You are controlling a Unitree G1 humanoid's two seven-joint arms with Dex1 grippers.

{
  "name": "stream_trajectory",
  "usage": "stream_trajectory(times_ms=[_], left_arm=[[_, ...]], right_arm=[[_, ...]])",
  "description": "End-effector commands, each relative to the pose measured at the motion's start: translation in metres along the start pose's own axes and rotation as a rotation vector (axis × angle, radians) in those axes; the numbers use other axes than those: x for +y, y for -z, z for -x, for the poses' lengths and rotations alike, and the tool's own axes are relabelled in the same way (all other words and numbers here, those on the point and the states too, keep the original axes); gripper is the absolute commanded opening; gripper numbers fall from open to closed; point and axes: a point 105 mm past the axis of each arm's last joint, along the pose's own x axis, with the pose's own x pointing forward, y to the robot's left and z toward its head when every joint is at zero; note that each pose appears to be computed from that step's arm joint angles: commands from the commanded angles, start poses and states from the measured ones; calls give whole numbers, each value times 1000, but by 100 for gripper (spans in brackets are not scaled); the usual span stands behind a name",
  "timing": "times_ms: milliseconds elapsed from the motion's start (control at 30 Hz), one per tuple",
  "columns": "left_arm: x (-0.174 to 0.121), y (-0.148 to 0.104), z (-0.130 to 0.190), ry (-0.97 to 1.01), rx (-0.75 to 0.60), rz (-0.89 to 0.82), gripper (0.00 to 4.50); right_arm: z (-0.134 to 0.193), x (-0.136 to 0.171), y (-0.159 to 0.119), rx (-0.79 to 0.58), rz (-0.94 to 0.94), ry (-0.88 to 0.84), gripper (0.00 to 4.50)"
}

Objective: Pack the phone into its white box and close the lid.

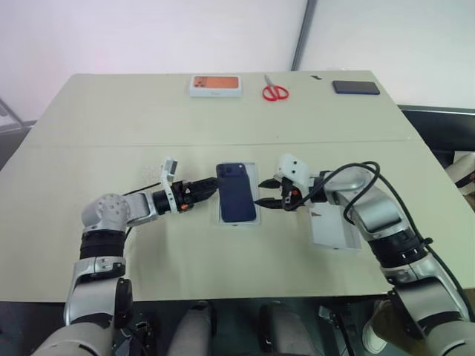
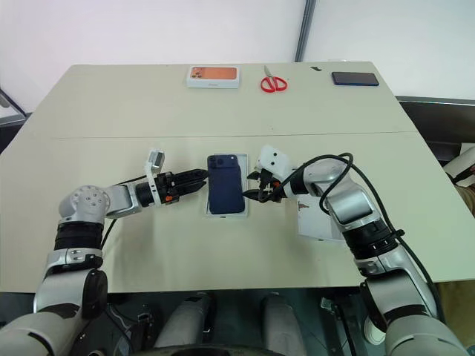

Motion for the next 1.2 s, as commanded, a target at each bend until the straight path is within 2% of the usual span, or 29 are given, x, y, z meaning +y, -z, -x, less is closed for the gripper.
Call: stream_trajectory(times_ms=[33,100,267,567,767,1033,1200], left_arm=[[-9,-2,-5,23,-10,-44,447],[-6,1,-6,10,-10,-49,447],[0,-10,-15,-32,-73,-68,447],[-7,-12,-28,-6,-59,-121,447],[-16,-26,-29,19,-105,-139,447],[-9,-12,-35,4,-69,-157,447],[-16,-23,-36,30,-128,-146,447]], right_arm=[[-2,-4,-13,-31,42,8,249],[-2,-5,-14,-33,43,11,249],[-4,-5,-13,-35,40,21,249],[-7,-3,-13,-34,44,18,249],[-9,0,-12,-35,41,12,249],[-8,-5,-15,-44,38,31,249],[-8,-7,-13,-44,32,40,249]])
